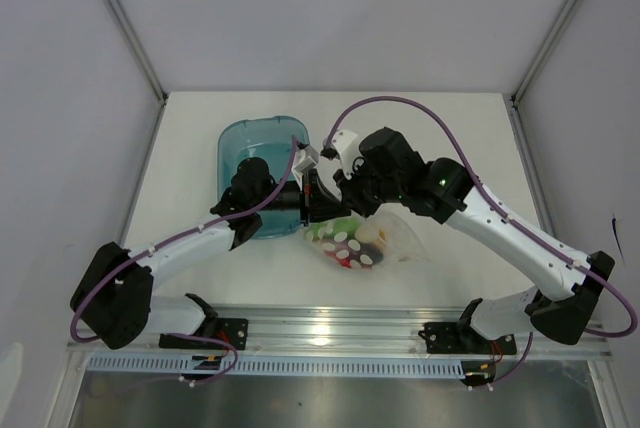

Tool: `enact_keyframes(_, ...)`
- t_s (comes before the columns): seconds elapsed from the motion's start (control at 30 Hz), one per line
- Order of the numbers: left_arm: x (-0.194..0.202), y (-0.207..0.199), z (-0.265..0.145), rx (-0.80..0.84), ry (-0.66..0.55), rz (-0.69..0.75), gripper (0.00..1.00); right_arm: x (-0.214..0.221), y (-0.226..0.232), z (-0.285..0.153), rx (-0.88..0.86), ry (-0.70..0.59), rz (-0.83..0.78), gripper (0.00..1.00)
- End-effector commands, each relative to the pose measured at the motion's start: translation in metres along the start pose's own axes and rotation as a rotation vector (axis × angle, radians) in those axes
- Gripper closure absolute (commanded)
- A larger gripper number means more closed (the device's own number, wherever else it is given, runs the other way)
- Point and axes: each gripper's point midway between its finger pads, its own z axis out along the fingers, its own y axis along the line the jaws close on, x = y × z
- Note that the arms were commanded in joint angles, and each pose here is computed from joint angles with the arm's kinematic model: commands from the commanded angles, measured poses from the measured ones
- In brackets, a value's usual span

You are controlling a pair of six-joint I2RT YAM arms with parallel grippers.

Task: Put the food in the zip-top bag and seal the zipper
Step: Zip the zipper food storage bag at the center of the board.

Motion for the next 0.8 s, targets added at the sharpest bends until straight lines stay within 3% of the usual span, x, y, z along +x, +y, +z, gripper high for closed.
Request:
enact_keyframes(0.0,-0.02,-0.016,-0.001,0.046,-0.047,0.073,0.99,-0.007,-0.003,-0.003,0.015,-0.043,0.001,0.88)
enact_keyframes(0.07,-0.021,-0.018,-0.001,0.05,-0.052,0.079,0.99,-0.008,-0.006,-0.003,0.026,-0.056,0.004,1.0)
enact_keyframes(0.53,-0.021,-0.019,-0.016,0.027,-0.151,0.034,1.0,0.009,-0.024,-0.021,0.048,-0.08,0.062,1.0)
enact_keyframes(0.7,-0.017,-0.025,-0.015,0.079,-0.13,0.021,0.99,0.014,-0.009,-0.021,-0.046,-0.089,0.057,1.0)
enact_keyframes(0.73,-0.02,-0.026,-0.014,0.086,-0.134,0.025,0.96,0.014,-0.006,-0.02,-0.063,-0.086,0.054,1.0)
enact_keyframes(0.77,-0.021,-0.025,-0.014,0.081,-0.138,0.026,0.82,0.014,-0.002,-0.02,-0.084,-0.085,0.046,1.0)
